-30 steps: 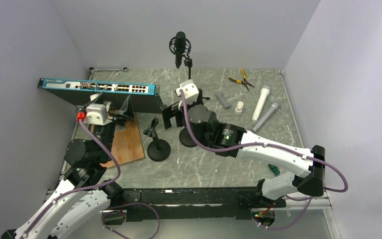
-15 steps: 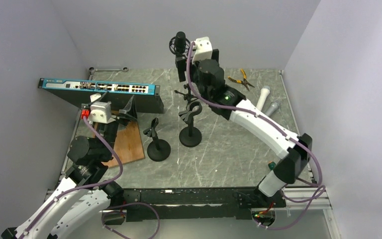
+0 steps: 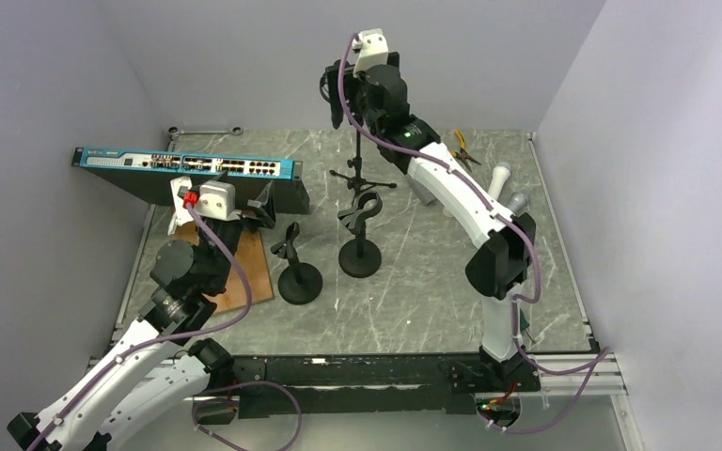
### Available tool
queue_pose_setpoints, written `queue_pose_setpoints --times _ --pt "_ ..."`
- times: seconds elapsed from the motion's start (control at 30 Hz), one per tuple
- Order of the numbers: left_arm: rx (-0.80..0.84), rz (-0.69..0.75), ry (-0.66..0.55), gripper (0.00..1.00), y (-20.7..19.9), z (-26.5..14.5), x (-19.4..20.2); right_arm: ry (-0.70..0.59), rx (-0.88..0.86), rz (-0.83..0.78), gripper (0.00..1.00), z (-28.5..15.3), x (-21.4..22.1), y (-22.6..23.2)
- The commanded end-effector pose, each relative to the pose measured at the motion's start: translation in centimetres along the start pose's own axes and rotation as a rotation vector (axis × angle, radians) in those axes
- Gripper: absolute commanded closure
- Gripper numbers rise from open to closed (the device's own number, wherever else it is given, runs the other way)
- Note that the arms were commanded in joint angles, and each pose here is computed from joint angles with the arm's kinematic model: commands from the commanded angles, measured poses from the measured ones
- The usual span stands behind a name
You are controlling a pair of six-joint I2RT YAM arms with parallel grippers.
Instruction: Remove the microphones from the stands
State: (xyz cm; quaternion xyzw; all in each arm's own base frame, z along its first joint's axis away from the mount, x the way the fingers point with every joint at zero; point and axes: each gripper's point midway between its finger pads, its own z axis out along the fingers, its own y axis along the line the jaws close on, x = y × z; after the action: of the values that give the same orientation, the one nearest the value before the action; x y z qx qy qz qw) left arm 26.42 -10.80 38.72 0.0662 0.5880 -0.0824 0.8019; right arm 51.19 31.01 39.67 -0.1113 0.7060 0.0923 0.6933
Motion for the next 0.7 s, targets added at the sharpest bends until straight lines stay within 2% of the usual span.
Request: queue_pose_setpoints --times 0.0,0.17,0.3,0.47,0.67 --pt "0.025 -0.048 -0.043 0.11 -0.4 0.3 -2.0 -0.086 -0.061 0.033 0.00 1.6 -2.4 0.7" --pt "0.018 -0.037 -0.045 0.11 -0.3 0.3 -2.0 -0.089 -0.091 0.109 0.00 4.3 -1.8 0.1" --pt "0.000 -0.019 -0.043 0.11 0.1 0.3 -1.8 -0.091 -0.132 0.121 0.05 5.5 -0.7 0.4" --pt "-0.004 -0.001 -0.030 0.11 0.0 0.6 -1.3 -0.096 -0.162 0.104 0.25 6.2 -0.3 1.1" --pt "0.022 -0.012 -0.010 0.11 -0.8 1.0 -0.7 -0.164 -0.180 0.085 0.59 5.4 -3.2 1.1"
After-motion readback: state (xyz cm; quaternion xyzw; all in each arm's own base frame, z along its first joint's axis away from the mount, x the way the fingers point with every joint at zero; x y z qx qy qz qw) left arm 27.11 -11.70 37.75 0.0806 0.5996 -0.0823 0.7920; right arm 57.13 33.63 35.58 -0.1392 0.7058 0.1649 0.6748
